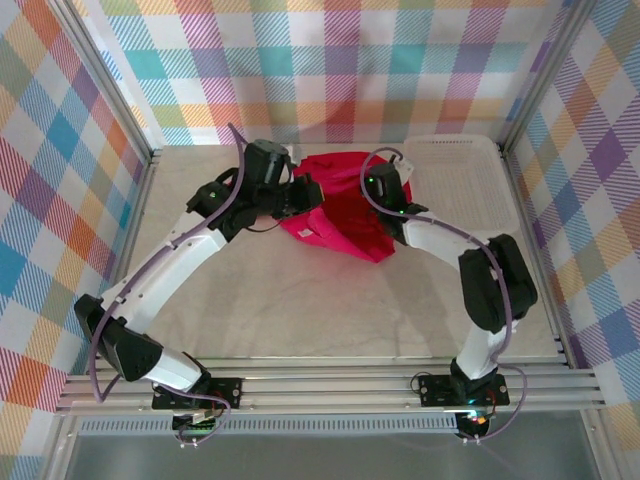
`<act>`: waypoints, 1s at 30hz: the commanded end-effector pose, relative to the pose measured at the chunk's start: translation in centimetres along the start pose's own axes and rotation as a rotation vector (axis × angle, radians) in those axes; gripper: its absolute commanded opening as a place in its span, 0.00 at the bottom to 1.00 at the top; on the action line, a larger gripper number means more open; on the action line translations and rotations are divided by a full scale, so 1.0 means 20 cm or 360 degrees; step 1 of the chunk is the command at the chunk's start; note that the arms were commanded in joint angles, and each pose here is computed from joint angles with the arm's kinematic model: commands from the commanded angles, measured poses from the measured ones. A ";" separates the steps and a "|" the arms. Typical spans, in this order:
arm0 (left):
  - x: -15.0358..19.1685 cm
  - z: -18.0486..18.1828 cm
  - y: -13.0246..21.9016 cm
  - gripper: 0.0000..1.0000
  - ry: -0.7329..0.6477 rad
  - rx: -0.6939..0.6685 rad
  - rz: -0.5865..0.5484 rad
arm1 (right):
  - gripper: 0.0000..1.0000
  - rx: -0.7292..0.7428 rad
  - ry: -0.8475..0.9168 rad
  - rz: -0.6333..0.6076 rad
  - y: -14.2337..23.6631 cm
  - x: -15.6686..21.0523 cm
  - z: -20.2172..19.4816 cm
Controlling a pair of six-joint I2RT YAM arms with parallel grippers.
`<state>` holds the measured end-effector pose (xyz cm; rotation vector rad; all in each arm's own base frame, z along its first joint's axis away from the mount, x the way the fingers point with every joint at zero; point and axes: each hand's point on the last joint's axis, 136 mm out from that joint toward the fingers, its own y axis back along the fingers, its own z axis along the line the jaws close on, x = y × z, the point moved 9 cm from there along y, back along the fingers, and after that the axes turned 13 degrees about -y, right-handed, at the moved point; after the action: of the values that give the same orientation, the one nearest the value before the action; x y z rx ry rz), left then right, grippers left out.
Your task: Fold the inside-out t-shirt
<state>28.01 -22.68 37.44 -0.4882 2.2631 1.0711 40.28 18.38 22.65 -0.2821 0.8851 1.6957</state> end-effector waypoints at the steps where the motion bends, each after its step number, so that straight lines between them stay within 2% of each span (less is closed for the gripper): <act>1: 0.06 0.07 -0.16 0.00 -0.0022 -0.0005 0.0095 | 0.26 0.0119 0.0238 0.0033 0.03 -0.01 -0.09; 5: 0.09 0.12 -0.33 0.00 -0.0017 -0.0025 0.0167 | 0.27 0.0105 0.0291 0.0273 -0.08 -0.01 -0.14; 8: 0.09 0.17 -0.45 0.00 -0.0022 -0.0055 0.0220 | 0.24 0.0148 0.0183 0.0620 -0.21 -0.01 -0.20; 10: 0.08 0.22 -0.53 0.00 -0.0032 -0.0115 0.0245 | 0.23 0.0169 0.0116 0.0783 -0.25 0.00 -0.22; 12: 0.07 0.28 -0.60 0.00 -0.0018 -0.0164 0.0268 | 0.27 0.0164 0.0112 0.0880 -0.26 0.00 -0.21; 15: 0.06 0.35 -0.69 0.00 0.0022 -0.0200 0.0308 | 0.45 0.0193 0.0106 0.1050 -0.25 0.01 -0.18; 16: 0.06 0.36 -0.72 0.00 0.0037 -0.0196 0.0324 | 0.48 0.0204 0.0101 0.1128 -0.24 0.02 -0.18; 19: 0.05 0.36 -0.79 0.00 0.0081 -0.0154 0.0352 | 0.51 0.0232 0.0075 0.1274 -0.19 0.07 -0.21; 21: 0.05 0.36 -0.82 0.00 0.0108 -0.0124 0.0356 | 0.52 0.0227 0.0055 0.1284 -0.13 0.08 -0.25; 24: 0.03 0.36 -0.84 0.00 0.0124 -0.0118 0.0362 | 0.51 0.0198 0.0051 0.1304 -0.04 0.10 -0.28; 26: 0.02 0.35 -0.85 0.00 0.0125 -0.0117 0.0371 | 0.46 0.0170 0.0082 0.1309 0.02 0.13 -0.29; 30: 0.00 0.33 -0.84 0.00 0.0128 -0.0107 0.0364 | 0.24 0.0039 0.0081 0.1297 0.08 0.24 -0.32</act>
<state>39.17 -27.32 23.13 -0.2973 2.3859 1.3122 36.28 16.22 15.26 0.1685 1.2511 2.3652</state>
